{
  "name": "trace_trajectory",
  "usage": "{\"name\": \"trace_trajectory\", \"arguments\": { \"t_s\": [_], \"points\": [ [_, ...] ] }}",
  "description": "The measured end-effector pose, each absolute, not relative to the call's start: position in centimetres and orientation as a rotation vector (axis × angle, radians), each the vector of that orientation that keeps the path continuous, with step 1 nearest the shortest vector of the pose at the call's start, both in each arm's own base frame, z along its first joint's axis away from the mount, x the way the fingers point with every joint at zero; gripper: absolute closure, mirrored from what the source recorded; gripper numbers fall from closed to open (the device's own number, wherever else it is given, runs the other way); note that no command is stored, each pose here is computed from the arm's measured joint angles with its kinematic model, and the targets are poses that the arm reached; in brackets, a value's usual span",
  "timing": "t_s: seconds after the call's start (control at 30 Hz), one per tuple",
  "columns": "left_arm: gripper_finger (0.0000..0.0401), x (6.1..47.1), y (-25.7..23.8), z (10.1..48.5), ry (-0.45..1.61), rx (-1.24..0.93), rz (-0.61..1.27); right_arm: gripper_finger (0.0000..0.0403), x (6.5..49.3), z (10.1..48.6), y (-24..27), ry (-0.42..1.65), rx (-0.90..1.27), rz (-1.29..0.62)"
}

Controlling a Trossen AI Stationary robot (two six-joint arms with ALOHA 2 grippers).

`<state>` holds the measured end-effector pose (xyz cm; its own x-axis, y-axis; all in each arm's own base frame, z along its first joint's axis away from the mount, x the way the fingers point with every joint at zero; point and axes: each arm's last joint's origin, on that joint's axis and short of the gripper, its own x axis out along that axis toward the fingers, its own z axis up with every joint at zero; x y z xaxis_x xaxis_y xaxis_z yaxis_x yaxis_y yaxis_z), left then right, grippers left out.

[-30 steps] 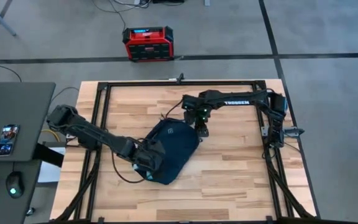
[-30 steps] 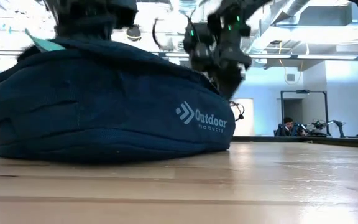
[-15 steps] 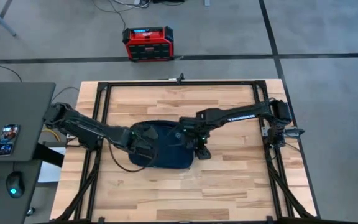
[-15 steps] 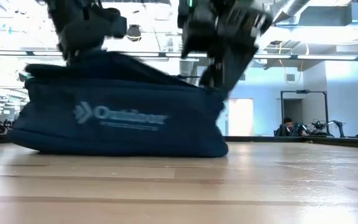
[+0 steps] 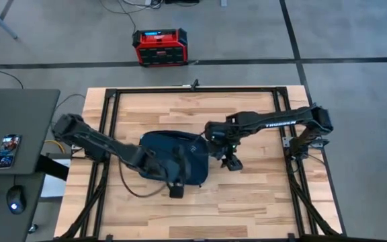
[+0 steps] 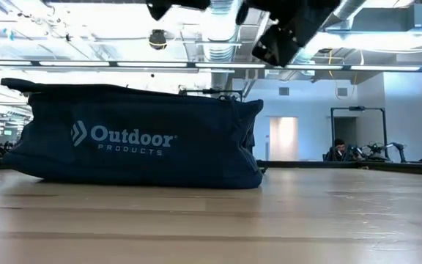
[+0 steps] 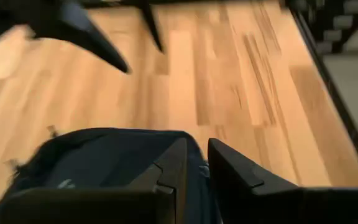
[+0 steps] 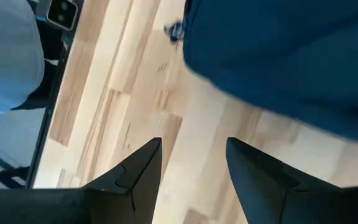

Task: Unpack backpack
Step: Close the backpack

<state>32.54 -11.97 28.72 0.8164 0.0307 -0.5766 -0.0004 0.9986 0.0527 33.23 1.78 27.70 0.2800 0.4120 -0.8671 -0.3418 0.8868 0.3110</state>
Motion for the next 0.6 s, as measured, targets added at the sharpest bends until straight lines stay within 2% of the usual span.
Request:
{"name": "trace_trajectory", "arguments": {
  "t_s": [0.1, 0.3, 0.47, 0.6],
  "points": [
    [0.035, 33.8, -13.6, 27.5, 0.646, 0.016, 0.011, 0.023, 32.6, 26.0, 1.9, 1.25, 0.091, 0.504],
    [0.035, 34.8, -17.1, 25.2, 0.775, -0.557, 0.028, 0.023, 31.5, 22.9, 1.7, 1.344, 0.133, 0.483],
    [0.0347, 36.1, -19.5, 22.8, 0.746, -0.753, 0.037, 0.023, 32.4, 22.7, 2.0, 1.232, 0.115, 0.479],
    [0.0324, 36.9, -19.9, 21.1, 0.703, -0.839, 0.124, 0.023, 33.1, 22.9, 2.6, 1.15, 0.045, 0.489]
  ]
}}
